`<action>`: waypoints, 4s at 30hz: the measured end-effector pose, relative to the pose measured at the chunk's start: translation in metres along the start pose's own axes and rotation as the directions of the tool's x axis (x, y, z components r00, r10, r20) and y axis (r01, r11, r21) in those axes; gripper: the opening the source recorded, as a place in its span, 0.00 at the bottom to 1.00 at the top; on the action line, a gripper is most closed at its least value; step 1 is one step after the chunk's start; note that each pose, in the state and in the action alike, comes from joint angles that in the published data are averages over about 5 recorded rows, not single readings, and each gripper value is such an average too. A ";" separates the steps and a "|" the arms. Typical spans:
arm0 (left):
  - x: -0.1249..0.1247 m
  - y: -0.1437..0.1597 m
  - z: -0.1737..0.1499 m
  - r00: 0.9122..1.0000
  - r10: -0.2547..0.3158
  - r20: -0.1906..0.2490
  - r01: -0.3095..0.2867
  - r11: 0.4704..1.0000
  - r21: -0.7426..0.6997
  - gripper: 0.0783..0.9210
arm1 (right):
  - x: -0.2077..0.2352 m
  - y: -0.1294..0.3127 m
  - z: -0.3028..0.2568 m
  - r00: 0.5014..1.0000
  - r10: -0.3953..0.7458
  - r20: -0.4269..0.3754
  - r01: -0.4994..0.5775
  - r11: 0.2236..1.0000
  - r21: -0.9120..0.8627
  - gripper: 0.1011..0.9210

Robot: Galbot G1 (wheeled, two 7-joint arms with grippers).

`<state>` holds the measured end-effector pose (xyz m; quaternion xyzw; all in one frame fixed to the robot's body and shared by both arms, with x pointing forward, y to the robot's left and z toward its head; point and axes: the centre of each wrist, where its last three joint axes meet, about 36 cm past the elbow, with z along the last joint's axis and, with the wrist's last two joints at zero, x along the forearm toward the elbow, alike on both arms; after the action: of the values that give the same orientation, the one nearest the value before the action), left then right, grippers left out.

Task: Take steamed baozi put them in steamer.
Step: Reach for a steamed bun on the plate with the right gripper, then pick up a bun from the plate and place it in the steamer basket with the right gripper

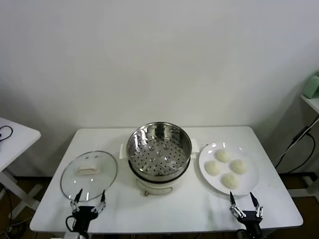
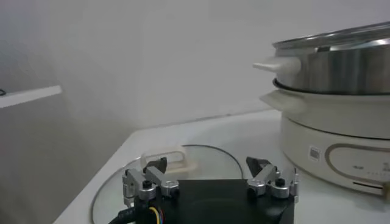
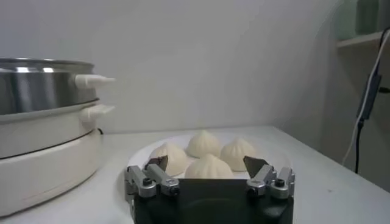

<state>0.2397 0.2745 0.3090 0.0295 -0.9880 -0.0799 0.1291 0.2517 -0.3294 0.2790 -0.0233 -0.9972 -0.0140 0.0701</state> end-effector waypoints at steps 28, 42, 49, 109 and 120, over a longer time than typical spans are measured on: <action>-0.004 -0.003 0.002 0.999 0.027 0.023 -0.026 0.999 -0.033 0.88 | -0.231 -0.073 -0.256 0.873 -0.325 -0.364 0.484 0.677 0.555 0.88; -0.001 -0.009 0.009 0.999 0.049 0.015 -0.048 0.997 -0.060 0.88 | -0.311 -0.093 -0.327 0.536 -0.263 -0.802 0.840 0.068 0.539 0.88; 0.002 -0.009 0.010 0.999 0.050 0.009 -0.049 0.996 -0.070 0.88 | -0.357 -0.084 -0.328 0.382 -0.192 -0.904 0.918 -0.037 0.396 0.88; 0.003 -0.006 0.031 0.999 0.052 -0.010 -0.053 0.990 -0.134 0.88 | -0.459 -0.004 -0.253 0.210 -0.018 -0.978 0.962 -0.175 0.210 0.49; 0.005 -0.002 0.030 0.999 0.044 -0.002 -0.044 0.989 -0.141 0.88 | -0.455 0.023 -0.360 0.308 -0.065 -0.949 0.895 -0.319 0.313 0.48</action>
<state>0.2271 0.2764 0.2811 -0.0014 -0.9804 -0.1466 0.1319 0.7528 -0.3378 0.5716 0.5296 -0.4839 0.5948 0.3627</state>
